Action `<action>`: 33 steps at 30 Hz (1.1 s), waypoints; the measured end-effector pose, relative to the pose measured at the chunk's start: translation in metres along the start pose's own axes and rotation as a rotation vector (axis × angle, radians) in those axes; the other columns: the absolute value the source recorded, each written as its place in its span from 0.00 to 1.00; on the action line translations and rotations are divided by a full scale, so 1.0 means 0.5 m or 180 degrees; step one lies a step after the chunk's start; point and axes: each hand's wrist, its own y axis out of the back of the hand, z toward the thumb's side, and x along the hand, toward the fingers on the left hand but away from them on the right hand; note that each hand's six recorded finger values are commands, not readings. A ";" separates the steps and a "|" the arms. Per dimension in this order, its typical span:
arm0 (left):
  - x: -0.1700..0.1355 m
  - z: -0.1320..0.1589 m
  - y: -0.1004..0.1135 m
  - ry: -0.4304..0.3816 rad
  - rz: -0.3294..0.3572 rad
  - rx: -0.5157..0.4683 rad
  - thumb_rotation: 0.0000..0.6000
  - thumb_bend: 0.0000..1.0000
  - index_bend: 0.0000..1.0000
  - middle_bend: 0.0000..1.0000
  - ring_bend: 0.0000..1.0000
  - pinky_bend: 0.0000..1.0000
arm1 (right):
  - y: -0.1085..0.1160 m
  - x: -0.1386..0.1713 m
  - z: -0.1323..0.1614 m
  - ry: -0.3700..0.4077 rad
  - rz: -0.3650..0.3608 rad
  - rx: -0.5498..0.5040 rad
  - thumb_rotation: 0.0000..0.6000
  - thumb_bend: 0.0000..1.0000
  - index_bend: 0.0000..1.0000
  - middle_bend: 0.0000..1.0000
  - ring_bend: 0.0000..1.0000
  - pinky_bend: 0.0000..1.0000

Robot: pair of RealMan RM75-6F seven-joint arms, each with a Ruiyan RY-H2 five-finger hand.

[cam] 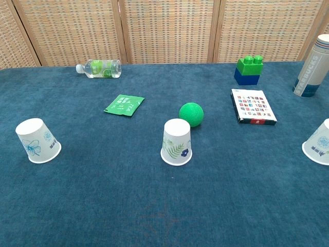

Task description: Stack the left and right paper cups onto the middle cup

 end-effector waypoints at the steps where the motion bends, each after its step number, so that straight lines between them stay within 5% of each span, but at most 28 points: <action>1: 0.000 0.000 0.000 0.0000 0.0002 -0.0001 1.00 0.12 0.00 0.00 0.00 0.00 | -0.001 0.000 0.000 0.0005 0.0005 0.0002 1.00 0.00 0.00 0.00 0.00 0.00; 15: -0.003 0.001 0.008 -0.0036 0.0063 0.0005 1.00 0.11 0.00 0.00 0.00 0.00 | -0.013 -0.027 -0.007 -0.0017 0.0060 0.0151 1.00 0.00 0.00 0.00 0.00 0.00; 33: 0.005 -0.015 0.004 0.0135 0.0089 0.0007 1.00 0.12 0.00 0.00 0.00 0.00 | -0.170 -0.208 0.018 0.0159 0.1149 -0.0153 1.00 0.14 0.17 0.18 0.05 0.10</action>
